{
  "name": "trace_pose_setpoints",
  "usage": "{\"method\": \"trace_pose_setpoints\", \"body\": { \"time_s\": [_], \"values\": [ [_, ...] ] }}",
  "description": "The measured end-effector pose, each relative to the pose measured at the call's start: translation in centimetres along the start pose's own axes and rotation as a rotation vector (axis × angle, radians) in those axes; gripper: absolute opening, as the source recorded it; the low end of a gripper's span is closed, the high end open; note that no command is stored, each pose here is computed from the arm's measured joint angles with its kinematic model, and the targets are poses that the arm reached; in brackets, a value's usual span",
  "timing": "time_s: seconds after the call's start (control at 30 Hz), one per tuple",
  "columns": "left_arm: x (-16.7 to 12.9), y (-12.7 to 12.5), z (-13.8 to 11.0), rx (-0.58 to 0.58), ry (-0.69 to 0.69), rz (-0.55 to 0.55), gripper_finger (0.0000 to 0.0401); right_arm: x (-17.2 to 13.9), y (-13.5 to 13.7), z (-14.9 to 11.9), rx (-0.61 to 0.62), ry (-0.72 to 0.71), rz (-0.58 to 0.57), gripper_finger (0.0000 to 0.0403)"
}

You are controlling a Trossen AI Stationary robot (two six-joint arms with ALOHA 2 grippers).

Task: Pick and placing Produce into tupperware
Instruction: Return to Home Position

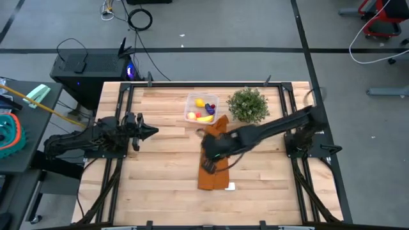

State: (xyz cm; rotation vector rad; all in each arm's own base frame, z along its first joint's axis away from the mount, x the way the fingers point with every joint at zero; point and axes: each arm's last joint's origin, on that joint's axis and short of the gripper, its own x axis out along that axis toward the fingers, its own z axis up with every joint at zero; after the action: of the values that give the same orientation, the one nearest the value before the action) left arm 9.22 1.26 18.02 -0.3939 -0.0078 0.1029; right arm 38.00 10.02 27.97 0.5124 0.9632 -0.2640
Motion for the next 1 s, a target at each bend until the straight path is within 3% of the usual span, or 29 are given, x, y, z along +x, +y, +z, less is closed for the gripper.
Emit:
{"method": "trace_pose_setpoints", "body": {
  "time_s": [0.1, 0.27, 0.4, 0.73, 1.0],
  "values": [
    [0.0, 0.0, 0.0, -0.008, 0.001, 0.001, 0.0028, -2.6, -2.6, -2.2, 0.119, -0.088, 0.093, 0.0002],
    [0.0, 0.1, -0.1, -0.023, 0.008, 0.008, 0.0015, -6.0, -7.9, -6.8, 0.345, -0.266, 0.11, 0.0001],
    [0.0, 0.2, -0.3, -0.05, 0.03, 0.02, 0.0009, -7.9, -11.4, -9.6, 0.439, -0.379, 0.157, 0.0],
    [-0.1, 0.5, -0.5, -0.128, 0.033, 0.105, 0.0023, -8.5, -17.5, -15.4, 0.503, -0.463, 0.245, 0.0],
    [-0.1, 0.6, -0.5, -0.111, 0.024, 0.132, 0.001, -7.0, -20.0, -17.5, 0.359, -0.618, 0.292, 0.0]
  ]
}}
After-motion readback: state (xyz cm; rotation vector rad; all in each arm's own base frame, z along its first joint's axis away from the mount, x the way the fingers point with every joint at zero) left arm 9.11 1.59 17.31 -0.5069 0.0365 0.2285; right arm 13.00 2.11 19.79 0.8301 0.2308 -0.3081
